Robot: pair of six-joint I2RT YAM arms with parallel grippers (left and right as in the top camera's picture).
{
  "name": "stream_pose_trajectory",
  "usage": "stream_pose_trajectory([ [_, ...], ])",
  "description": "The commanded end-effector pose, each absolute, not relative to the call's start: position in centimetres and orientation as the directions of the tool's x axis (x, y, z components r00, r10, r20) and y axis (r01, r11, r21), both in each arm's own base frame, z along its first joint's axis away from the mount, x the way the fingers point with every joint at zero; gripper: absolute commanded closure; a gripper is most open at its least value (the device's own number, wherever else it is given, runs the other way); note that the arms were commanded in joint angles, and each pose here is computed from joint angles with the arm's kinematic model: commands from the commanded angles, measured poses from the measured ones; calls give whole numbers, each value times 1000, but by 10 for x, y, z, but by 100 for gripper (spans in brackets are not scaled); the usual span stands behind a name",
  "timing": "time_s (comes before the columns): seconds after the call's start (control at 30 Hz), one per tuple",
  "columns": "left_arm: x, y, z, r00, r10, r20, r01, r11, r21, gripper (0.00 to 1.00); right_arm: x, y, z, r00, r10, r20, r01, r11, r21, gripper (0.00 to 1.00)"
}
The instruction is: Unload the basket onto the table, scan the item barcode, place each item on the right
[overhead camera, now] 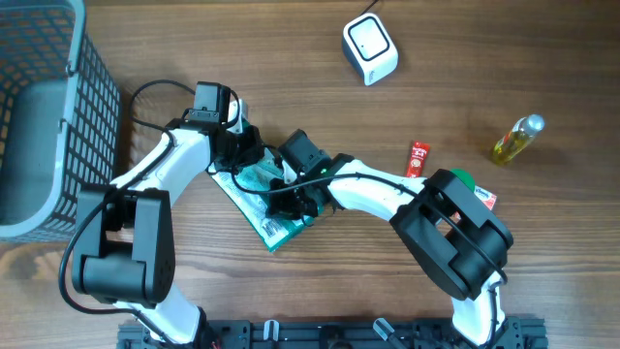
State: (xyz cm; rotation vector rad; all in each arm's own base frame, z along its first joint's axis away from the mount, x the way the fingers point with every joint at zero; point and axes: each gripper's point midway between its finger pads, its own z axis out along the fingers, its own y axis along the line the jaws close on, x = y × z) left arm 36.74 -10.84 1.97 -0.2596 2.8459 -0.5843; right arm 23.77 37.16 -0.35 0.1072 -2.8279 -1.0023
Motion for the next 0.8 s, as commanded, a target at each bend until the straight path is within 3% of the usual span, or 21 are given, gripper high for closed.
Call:
stream_pose_trajectory([
  [0.0,365,-102,10,-961,-211,-177,-134,920,-368,96,221,362,-13,-970,-125,209,34,781,624,96],
  [0.13,367,-103,11,-960,-211,-185,-131,920,-371,96,246,365,52,-989,-140,41,-71,704,706,96],
  [0.23,367,-103,11,-960,-211,-186,-130,919,-371,96,271,354,66,-995,-70,-76,-103,734,671,96],
  [0.4,368,-103,11,-959,-211,-188,-130,919,-372,96,295,348,63,-989,2,-150,-97,760,643,96],
  [0.63,368,-103,11,-959,-211,-188,-130,919,-372,96,300,342,48,-988,21,-155,-78,794,602,96],
  [0.77,368,-103,11,-959,-211,-188,-130,919,-372,96,290,339,23,-997,18,-79,-31,818,575,96],
])
